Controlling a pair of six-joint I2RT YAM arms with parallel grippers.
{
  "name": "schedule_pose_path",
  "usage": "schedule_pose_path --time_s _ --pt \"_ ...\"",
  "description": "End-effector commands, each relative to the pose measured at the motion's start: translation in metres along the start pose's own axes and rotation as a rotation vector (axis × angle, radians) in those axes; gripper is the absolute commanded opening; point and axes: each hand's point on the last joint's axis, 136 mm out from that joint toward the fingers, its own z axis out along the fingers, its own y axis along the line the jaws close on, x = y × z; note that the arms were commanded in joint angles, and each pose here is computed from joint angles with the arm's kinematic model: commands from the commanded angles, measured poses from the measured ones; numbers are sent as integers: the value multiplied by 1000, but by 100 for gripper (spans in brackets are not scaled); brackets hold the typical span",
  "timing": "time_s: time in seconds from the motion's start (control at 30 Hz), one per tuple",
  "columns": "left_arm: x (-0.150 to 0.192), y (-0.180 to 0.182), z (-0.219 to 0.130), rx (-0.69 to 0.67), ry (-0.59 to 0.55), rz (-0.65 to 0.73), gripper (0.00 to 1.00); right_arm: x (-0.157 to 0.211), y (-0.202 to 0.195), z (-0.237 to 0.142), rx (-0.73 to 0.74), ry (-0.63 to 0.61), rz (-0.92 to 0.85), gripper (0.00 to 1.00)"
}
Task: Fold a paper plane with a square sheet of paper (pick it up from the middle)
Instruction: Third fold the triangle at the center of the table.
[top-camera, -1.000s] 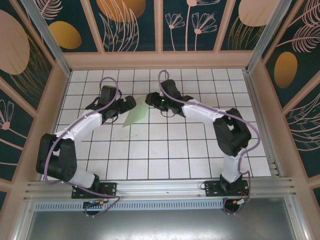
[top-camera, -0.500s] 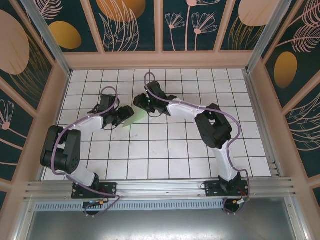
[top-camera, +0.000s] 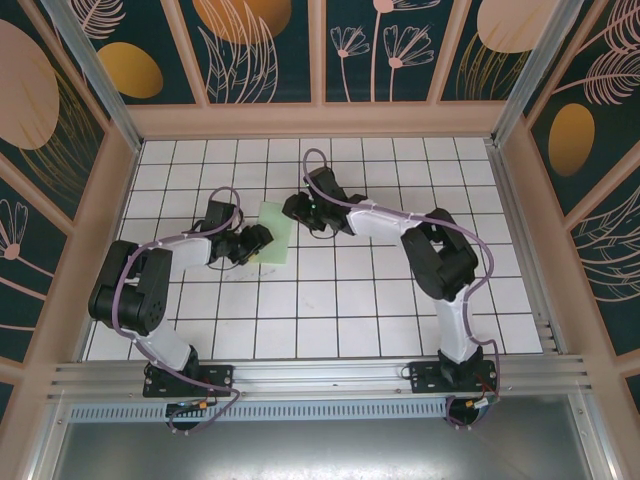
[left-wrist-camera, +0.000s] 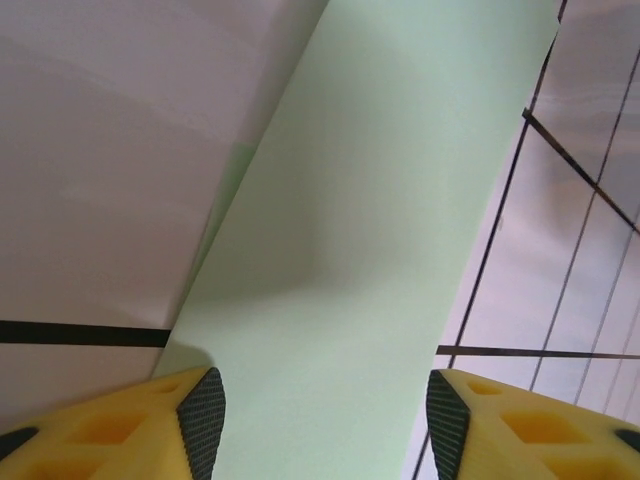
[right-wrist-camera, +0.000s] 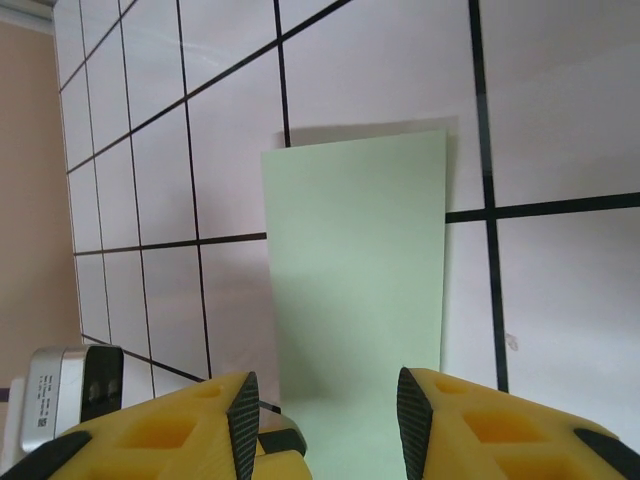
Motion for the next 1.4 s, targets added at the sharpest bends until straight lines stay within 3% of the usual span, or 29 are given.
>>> schedule_pose_path --time_s 0.0,0.3,0.43,0.5,0.7,0.9,1.13,1.37 --pt "26 -1 8 32 70 -67 60 -13 0 -22 -9 -55 9 45" --pt "63 -57 17 213 151 -168 61 -10 -45 -54 64 -93 38 44" --pt "54 -78 6 254 120 -142 61 -3 -61 -55 119 -66 25 36" --pt "47 -84 0 248 90 -108 60 4 -52 -50 80 -32 4 27" --pt "16 -63 -11 161 -3 -66 49 29 -23 -22 17 55 -46 17" --pt "6 -51 -12 121 -3 -11 38 58 -21 9 13 161 -51 16" --pt "8 -46 -5 104 15 20 31 78 -42 26 70 256 -83 16" --pt "13 -52 0 138 69 75 26 100 -84 18 166 352 -164 16"
